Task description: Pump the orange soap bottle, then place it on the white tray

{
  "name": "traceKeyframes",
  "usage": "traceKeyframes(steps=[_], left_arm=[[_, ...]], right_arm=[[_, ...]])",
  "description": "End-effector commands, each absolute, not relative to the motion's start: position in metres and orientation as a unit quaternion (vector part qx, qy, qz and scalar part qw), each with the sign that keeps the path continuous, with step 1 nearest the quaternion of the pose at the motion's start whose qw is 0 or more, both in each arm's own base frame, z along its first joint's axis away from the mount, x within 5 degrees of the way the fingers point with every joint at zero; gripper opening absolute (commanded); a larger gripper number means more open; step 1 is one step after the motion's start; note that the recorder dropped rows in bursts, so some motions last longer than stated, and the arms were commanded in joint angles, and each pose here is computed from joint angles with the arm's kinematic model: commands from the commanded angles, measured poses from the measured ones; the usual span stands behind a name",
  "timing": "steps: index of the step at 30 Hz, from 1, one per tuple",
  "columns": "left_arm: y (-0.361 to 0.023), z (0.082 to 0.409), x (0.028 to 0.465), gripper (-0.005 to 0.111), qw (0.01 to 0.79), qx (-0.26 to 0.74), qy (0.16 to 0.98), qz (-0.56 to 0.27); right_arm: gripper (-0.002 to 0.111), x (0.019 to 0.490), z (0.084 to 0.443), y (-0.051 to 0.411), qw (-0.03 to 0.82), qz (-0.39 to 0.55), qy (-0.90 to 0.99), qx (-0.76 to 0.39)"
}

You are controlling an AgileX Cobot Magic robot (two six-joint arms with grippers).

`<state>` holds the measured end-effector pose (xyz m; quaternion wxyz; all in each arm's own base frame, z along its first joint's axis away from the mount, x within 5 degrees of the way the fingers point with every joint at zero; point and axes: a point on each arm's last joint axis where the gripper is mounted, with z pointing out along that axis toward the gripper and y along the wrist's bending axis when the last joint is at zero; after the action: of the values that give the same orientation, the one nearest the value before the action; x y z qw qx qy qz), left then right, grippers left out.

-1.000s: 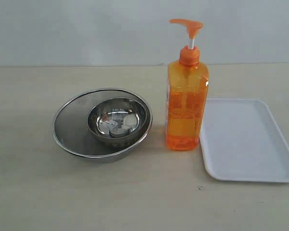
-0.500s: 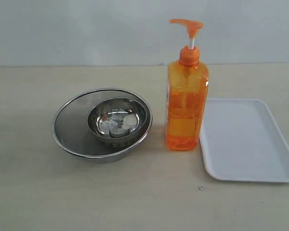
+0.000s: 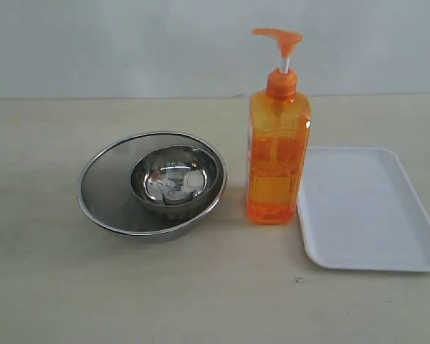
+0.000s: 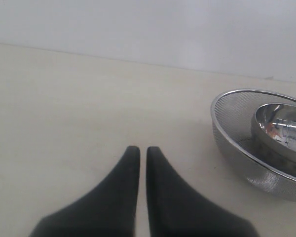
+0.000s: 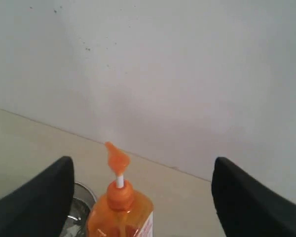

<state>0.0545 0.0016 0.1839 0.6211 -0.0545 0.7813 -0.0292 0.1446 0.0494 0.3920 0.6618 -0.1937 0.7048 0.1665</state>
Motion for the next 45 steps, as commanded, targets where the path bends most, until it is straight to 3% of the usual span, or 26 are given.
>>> traceKeyframes(steps=[1,12,19,22,28,34,45], left_arm=[[0.002,0.186,0.054,0.005,0.626,-0.055,0.778,-0.027],[0.002,0.186,0.054,0.005,0.626,-0.055,0.778,-0.027],[0.002,0.186,0.054,0.005,0.626,-0.055,0.778,-0.027],[0.002,0.186,0.054,0.005,0.626,-0.055,0.778,-0.027],[0.002,0.186,0.054,0.005,0.626,-0.055,0.778,-0.027],[0.002,0.186,0.054,0.005,0.626,-0.055,0.778,-0.027],[0.002,0.186,0.054,0.005,0.626,-0.055,0.778,-0.027]], right_arm=[[0.07,0.145,0.384,0.058,0.646,0.211,0.7,-0.219],[0.07,0.161,0.344,0.077,0.599,0.238,0.728,-0.235],[0.07,0.196,0.302,0.13,0.589,0.09,0.766,-0.239],[0.07,0.193,0.295,0.147,0.594,0.073,0.754,-0.271],[0.07,0.184,0.259,0.142,0.632,0.127,0.741,-0.186],[0.07,0.17,0.221,0.14,0.621,0.179,0.738,-0.196],[0.07,0.171,0.21,0.142,0.587,0.192,0.765,-0.182]])
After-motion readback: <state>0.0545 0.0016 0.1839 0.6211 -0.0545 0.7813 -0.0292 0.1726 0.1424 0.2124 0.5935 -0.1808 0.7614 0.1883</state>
